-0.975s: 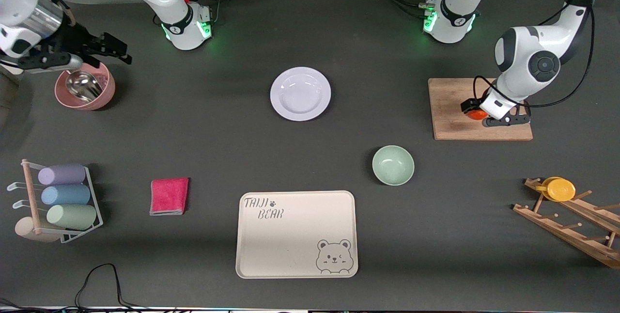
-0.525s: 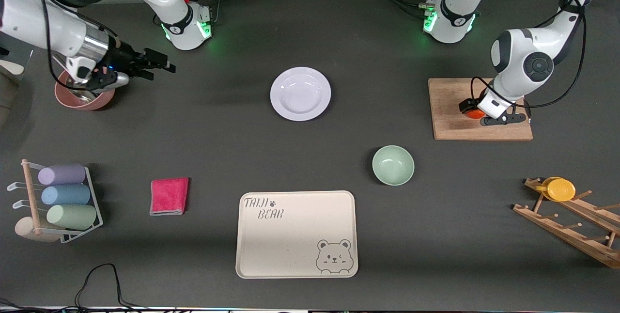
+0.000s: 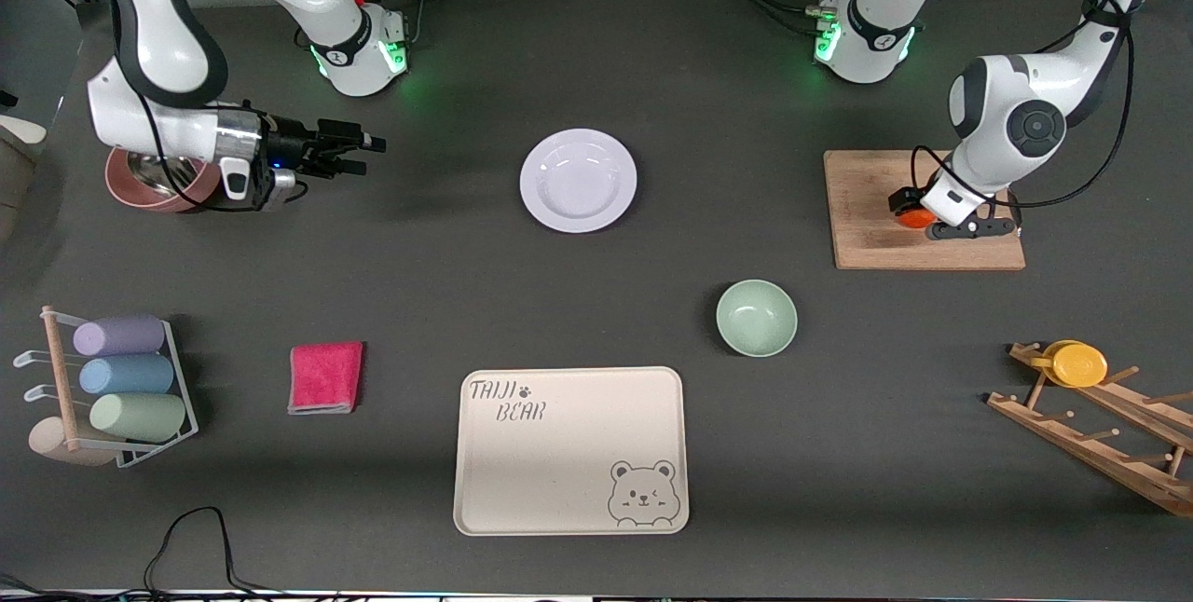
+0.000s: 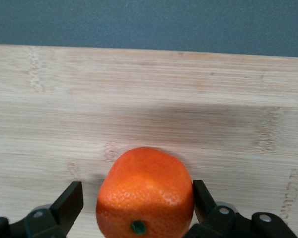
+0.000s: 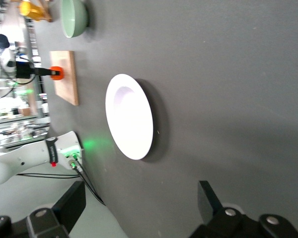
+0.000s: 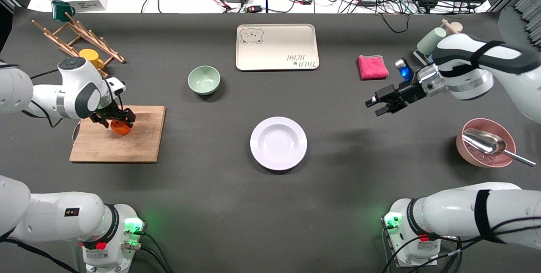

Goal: Place orange and plate with both arms
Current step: 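Close the left gripper on the orange while the right gripper reaches the plate, then carry the orange with the left gripper over the white plate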

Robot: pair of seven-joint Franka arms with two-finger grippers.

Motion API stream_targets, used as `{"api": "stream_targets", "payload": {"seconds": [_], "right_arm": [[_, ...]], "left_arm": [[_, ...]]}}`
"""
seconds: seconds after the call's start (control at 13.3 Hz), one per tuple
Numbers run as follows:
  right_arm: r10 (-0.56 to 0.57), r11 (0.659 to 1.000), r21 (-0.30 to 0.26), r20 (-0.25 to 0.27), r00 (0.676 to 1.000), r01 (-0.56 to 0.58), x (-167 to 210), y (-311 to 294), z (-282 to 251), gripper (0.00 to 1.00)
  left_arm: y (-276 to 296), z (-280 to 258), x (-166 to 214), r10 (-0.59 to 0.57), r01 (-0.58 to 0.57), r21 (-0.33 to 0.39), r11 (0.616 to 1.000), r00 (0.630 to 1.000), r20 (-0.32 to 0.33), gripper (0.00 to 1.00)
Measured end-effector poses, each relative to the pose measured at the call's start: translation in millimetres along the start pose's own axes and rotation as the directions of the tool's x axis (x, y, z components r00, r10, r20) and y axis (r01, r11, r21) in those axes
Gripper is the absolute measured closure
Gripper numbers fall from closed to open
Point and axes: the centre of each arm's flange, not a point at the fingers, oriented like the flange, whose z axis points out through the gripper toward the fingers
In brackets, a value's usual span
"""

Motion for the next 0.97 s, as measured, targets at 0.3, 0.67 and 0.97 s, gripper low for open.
{"api": "stream_targets", "payload": {"seconds": [0.3, 0.67, 0.97], "right_arm": [[-0.052, 0.987, 0.151, -0.065, 0.997, 0.062, -20.8, 77.5, 58.6, 0.00], [-0.012, 0.959, 0.281, -0.068, 0.998, 0.031, -45.2, 120.5, 108.6, 0.00], [0.039, 0.947, 0.320, -0.042, 0.998, -0.024, -54.7, 130.8, 121.8, 0.00]], "left_arm": [[-0.7, -0.4, 0.1, 0.001, -0.001, 0.000, 1.000, 1.000, -0.001, 0.25], [-1.0, -1.0, 0.2, 0.002, -0.002, 0.000, 1.000, 1.000, -0.002, 0.27], [-6.5, -29.4, 13.0, -0.007, 0.007, 0.011, 1.000, 1.000, 0.006, 0.27]]}}
